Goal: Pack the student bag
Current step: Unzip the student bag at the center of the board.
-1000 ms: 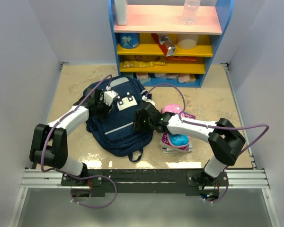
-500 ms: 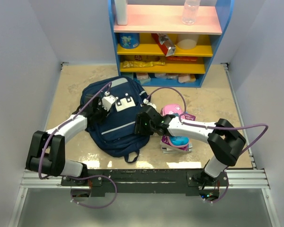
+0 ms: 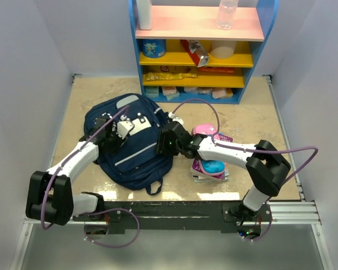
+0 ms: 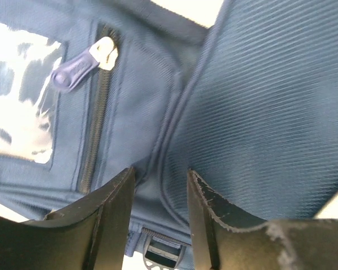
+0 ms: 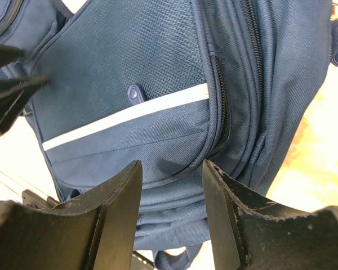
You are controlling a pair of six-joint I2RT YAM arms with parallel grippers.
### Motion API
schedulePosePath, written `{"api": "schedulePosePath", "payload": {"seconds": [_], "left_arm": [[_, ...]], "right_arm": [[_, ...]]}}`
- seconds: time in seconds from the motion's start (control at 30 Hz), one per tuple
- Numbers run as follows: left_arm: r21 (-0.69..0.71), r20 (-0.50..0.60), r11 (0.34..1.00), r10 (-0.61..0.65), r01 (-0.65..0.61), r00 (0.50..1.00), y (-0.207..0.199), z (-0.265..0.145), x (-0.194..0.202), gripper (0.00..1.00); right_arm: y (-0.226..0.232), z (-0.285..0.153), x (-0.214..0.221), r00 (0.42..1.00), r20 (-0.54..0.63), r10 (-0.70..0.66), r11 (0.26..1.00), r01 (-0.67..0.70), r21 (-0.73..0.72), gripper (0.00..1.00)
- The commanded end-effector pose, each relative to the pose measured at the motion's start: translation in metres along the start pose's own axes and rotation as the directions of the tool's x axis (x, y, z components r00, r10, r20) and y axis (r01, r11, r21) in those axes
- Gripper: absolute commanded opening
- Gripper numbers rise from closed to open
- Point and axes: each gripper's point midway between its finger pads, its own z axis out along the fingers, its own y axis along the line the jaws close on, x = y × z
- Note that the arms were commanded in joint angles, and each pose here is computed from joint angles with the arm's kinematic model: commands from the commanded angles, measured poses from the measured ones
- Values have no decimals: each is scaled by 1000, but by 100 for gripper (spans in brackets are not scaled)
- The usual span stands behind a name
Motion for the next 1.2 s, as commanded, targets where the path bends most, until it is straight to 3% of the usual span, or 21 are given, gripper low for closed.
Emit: {"api": "schedulePosePath", "payload": {"seconds": [0.0,0.27,0.33,0.67,0.87,1.0,1.17], "left_arm": [[71,46,997,-30,27,998,-1,-29,-27,50],[318,261,948,-110,22,959,-35,-71,-89,63],[335,271,942,-102,6,957,-43,-69,-88,67],[389,285,921,-99,-20,954,-64,-59,-85,69],[395,299,918,-91,-36,950,-73,-60,-84,75],[381,322,923,-74,-57,944,-76,-61,-89,85],[356,332,930,-32,-94,943,-84,-63,-93,90]], "right_arm": [[36,3,-25,996,81,49,992,-40,-118,50],[62,-4,-37,989,109,98,967,-69,-247,49],[67,-8,-42,987,119,111,959,-75,-275,49],[84,-2,-43,985,82,153,922,-113,-371,47],[33,-7,-49,974,147,171,979,-151,-139,48],[16,-5,-43,975,139,175,983,-165,-79,49],[14,10,-30,979,92,181,981,-173,-83,49]]}}
